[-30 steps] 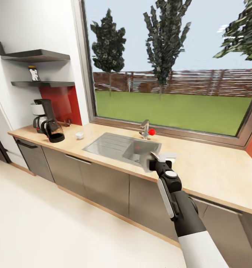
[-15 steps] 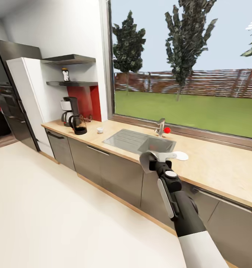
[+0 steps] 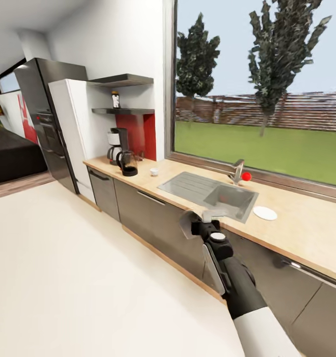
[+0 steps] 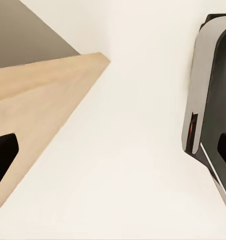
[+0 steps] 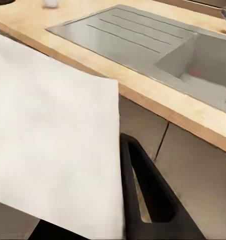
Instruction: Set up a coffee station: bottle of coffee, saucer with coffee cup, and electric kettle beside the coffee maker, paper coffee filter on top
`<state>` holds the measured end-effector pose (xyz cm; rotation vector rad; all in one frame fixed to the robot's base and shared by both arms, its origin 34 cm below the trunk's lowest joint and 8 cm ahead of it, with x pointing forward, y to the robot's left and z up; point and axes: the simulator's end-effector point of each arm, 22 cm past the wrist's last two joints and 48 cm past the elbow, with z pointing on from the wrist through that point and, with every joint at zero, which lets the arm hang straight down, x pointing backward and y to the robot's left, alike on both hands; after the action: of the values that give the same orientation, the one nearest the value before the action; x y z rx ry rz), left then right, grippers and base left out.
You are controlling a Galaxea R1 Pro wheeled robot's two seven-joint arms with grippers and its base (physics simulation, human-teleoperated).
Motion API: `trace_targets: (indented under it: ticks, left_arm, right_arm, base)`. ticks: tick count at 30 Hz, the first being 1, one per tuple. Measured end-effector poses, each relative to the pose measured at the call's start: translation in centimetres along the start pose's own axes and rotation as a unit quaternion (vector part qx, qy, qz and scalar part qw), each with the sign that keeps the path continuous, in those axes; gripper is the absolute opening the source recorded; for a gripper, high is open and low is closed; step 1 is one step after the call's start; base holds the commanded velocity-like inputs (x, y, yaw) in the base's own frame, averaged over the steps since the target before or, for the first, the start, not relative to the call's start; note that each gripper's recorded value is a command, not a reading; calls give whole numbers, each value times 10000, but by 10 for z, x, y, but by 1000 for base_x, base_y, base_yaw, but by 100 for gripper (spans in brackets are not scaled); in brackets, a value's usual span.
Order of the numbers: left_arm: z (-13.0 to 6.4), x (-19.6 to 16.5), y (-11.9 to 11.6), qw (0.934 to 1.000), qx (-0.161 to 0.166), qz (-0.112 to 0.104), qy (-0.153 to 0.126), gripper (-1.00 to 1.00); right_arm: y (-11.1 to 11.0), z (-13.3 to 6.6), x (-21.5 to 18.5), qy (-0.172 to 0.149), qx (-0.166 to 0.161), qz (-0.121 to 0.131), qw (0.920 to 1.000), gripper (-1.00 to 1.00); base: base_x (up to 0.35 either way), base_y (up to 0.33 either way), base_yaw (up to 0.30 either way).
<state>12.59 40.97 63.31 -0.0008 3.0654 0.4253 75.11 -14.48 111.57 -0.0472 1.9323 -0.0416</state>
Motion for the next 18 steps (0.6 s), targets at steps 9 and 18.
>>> trace_targets:
  ticks: [9,18]
  left_arm:
    - [0,0,-1,10000,7,36,1,100]
    - [0,0,-1,10000,12,38,1,100]
  right_arm:
    - [50,14,154,1508,-392,-1147,9811,-100]
    - [16,-8,337,2815,-297,-1545,9466,-100]
  base:
    - [0,0,269]
    - [0,0,66]
